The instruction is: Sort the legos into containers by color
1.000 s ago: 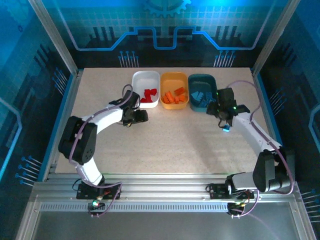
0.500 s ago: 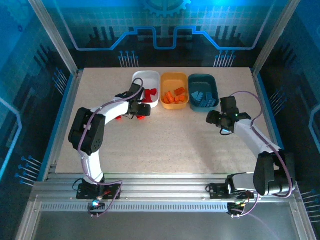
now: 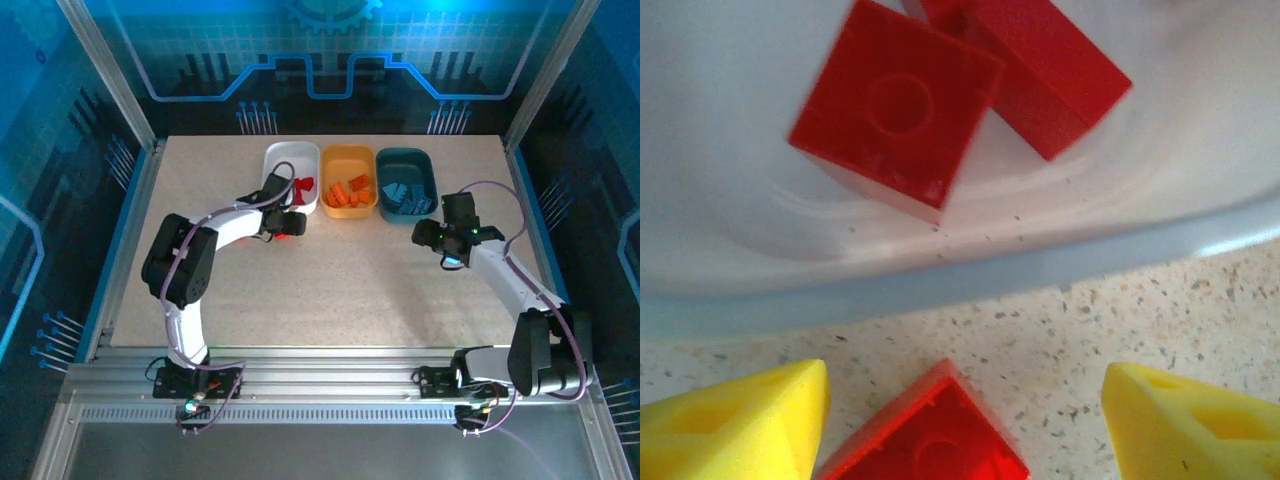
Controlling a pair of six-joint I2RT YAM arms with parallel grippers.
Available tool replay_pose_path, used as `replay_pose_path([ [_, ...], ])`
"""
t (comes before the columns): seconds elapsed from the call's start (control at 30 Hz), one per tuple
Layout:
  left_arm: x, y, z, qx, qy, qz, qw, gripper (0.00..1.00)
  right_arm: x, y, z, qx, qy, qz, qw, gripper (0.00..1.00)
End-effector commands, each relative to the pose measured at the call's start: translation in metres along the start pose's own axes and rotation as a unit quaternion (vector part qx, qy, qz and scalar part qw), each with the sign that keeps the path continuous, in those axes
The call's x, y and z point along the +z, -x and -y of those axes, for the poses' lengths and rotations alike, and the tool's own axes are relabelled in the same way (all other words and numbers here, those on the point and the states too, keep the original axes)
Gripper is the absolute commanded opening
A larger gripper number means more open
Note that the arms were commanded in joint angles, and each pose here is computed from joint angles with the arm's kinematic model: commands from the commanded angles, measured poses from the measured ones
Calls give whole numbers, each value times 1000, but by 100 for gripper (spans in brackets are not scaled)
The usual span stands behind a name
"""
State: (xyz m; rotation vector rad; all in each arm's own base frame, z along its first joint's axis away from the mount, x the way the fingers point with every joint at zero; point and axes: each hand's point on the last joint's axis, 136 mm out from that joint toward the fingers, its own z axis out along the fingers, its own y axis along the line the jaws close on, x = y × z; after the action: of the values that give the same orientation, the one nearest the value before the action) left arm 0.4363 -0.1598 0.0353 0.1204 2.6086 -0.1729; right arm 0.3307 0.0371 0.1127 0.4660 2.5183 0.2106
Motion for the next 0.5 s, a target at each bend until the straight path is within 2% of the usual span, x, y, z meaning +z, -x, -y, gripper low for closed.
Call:
replay_pose_path([
  [0.0, -1, -8, 11, 22, -13, 0, 1000, 71, -7, 8, -1, 0, 10, 13, 1000, 72],
  [0.17, -3, -21, 20, 5, -29, -23, 999, 62, -9, 7, -2, 0, 13, 14, 1000, 72],
  [0.3, -5, -33, 24, 14, -9, -21, 1000, 58, -9, 7, 0, 1, 10, 15, 1000, 72],
  [0.47, 3, -31, 18, 8, 32, -18, 999, 44, -8, 6, -2, 0, 14, 11, 1000, 72],
])
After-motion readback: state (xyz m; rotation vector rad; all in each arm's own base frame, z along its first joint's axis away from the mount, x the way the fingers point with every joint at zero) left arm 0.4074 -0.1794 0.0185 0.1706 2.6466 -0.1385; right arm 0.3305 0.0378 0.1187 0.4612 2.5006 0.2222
